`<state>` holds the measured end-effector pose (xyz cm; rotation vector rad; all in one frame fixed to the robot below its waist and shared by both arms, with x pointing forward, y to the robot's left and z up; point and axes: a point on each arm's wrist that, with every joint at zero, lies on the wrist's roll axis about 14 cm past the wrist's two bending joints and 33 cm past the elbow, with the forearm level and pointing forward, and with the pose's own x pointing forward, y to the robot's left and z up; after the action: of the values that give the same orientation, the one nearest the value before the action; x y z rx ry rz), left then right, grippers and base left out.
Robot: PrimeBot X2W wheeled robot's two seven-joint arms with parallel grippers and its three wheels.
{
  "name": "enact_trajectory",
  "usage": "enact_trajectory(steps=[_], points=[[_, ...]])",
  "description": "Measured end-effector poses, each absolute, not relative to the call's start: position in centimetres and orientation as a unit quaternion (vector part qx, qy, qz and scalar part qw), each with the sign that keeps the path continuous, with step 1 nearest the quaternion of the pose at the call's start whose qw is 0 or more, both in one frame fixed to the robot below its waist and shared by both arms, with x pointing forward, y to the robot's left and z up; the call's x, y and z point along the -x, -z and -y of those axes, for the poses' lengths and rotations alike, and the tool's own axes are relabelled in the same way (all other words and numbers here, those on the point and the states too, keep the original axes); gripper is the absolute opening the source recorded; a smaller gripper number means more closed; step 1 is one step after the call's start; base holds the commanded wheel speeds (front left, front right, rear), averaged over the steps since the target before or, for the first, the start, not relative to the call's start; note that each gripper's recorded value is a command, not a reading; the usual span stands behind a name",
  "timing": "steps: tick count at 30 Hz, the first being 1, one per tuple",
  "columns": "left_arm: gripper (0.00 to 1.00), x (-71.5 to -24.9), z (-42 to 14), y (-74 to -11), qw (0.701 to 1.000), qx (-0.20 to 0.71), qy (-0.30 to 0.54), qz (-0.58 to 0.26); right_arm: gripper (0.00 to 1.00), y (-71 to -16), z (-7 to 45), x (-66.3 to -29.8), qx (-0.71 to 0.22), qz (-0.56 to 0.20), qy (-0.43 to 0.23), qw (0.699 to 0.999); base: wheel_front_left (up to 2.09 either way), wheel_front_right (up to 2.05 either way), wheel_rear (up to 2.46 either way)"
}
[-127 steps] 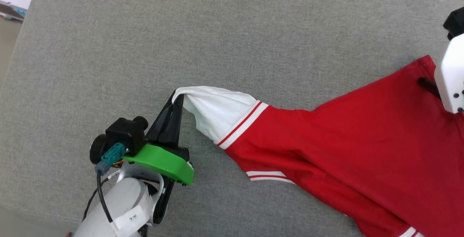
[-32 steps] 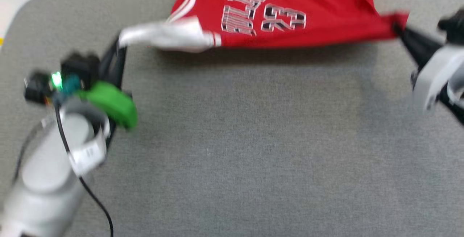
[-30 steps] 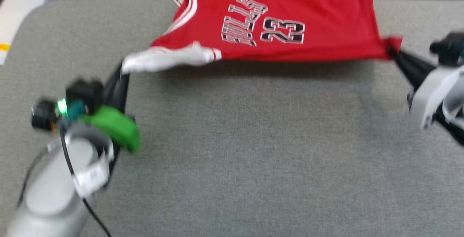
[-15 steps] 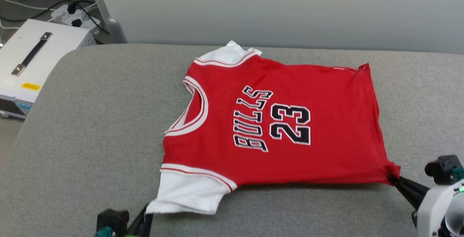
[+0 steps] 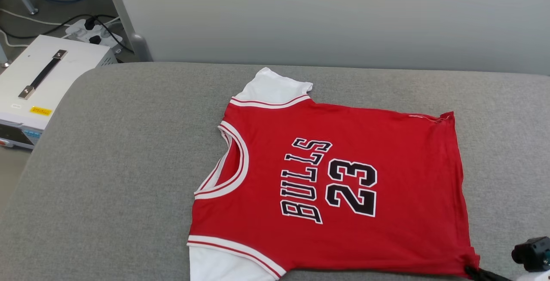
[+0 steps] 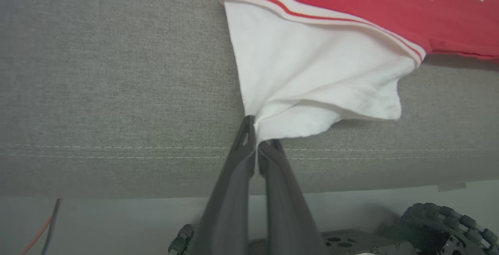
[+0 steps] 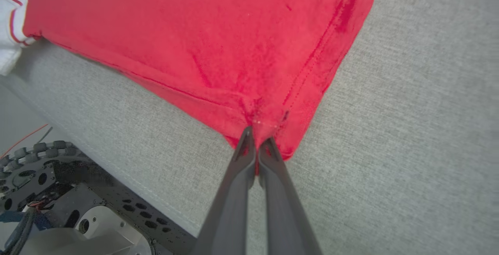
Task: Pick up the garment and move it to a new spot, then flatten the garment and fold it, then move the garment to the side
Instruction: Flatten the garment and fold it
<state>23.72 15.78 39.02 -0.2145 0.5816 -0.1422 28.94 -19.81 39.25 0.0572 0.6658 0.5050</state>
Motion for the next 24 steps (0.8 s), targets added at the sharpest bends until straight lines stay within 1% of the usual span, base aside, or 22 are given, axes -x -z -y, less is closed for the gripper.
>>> enact_trajectory(steps=[3,6,10,18,24], points=[[0.00,-25.7,-16.1,-40.1,0.959,0.087,0.075,-0.258,0.00,-40.1,19.9,-30.3,-0.038,-0.310,-0.237,0.920,0.00,0.00,0.00],[0.00,-29.7,-16.3,-42.6,0.972,0.067,0.091,-0.206,0.00,-41.1,19.7,-31.8,-0.049,-0.294,-0.232,0.926,0.00,0.00,0.00],[0.00,-34.5,-16.0,-45.2,0.979,0.029,0.124,-0.157,0.00,-42.3,19.5,-33.8,-0.062,-0.275,-0.224,0.933,0.00,0.00,0.00],[0.00,-41.9,-15.7,-46.9,0.978,-0.022,0.164,-0.126,0.00,-43.6,19.6,-37.3,-0.072,-0.254,-0.210,0.941,0.00,0.00,0.00],[0.00,-45.8,-15.3,-44.8,0.971,-0.048,0.179,-0.150,0.00,-42.5,19.6,-39.3,-0.074,-0.268,-0.200,0.939,0.00,0.00,0.00]])
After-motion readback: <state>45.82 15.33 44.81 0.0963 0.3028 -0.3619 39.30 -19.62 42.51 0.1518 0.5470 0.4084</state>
